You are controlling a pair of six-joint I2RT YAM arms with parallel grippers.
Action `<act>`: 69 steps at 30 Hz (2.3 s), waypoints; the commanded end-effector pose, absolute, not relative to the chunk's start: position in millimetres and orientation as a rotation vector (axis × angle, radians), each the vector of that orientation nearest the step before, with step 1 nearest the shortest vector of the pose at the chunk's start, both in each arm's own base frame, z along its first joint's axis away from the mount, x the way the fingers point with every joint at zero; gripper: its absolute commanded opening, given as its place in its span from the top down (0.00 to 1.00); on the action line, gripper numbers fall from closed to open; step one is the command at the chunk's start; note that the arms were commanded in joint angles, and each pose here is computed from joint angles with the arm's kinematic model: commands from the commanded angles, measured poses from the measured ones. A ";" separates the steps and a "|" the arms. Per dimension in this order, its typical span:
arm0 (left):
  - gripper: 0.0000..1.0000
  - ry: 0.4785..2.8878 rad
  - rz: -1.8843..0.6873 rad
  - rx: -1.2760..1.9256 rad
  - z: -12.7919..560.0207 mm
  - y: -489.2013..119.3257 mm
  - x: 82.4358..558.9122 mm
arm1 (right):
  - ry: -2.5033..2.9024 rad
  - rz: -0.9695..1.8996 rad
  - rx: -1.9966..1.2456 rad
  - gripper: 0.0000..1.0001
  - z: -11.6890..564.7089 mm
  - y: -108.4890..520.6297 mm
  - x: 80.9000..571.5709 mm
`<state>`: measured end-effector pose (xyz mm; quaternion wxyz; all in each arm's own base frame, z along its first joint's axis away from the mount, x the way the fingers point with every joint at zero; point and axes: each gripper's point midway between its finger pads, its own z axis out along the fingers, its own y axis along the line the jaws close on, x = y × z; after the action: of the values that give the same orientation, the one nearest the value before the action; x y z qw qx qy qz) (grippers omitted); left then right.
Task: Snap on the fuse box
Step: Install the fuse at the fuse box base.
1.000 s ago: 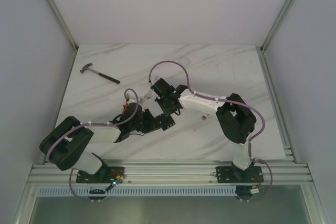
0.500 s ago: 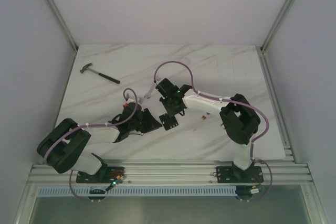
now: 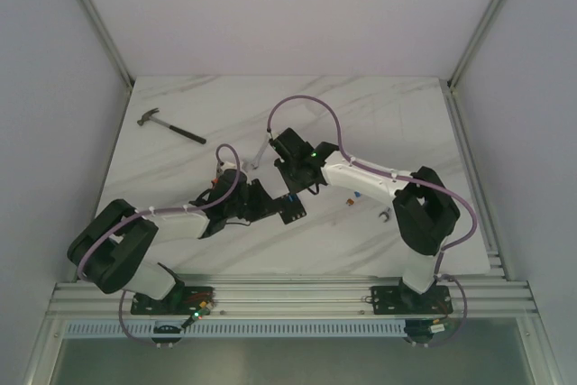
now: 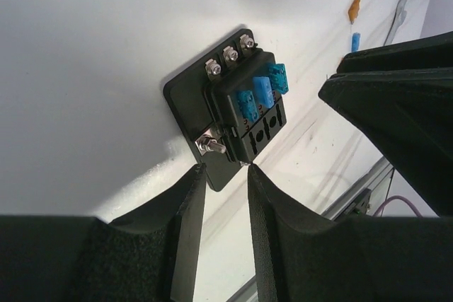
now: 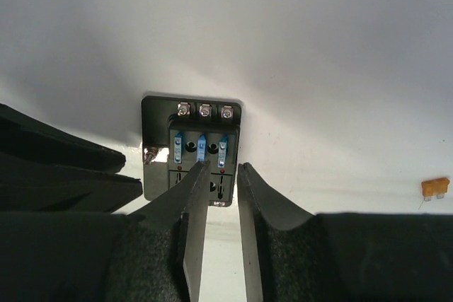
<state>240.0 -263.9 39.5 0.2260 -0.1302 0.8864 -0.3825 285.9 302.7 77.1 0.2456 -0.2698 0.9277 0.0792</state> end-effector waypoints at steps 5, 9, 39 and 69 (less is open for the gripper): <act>0.60 2.460 -0.987 -0.344 34.5 -262.5 249.9 | 2.573 0.174 -0.718 0.75 56.5 300.6 287.7; 0.59 2.463 -0.987 -0.329 34.7 -265.5 253.3 | 2.583 0.165 -0.722 0.75 50.3 300.8 288.2; 0.66 2.551 -0.937 -0.358 9.4 -257.1 238.9 | 2.702 0.203 -0.674 1.00 27.6 286.5 278.9; 0.70 2.584 -0.847 -0.331 5.8 -260.3 249.0 | 2.690 0.284 -0.671 1.00 35.0 290.4 275.0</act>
<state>259.7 -271.4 22.7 0.2182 -0.1197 0.9059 -0.3425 288.5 297.0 41.6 0.2008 -0.2375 0.9451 0.1008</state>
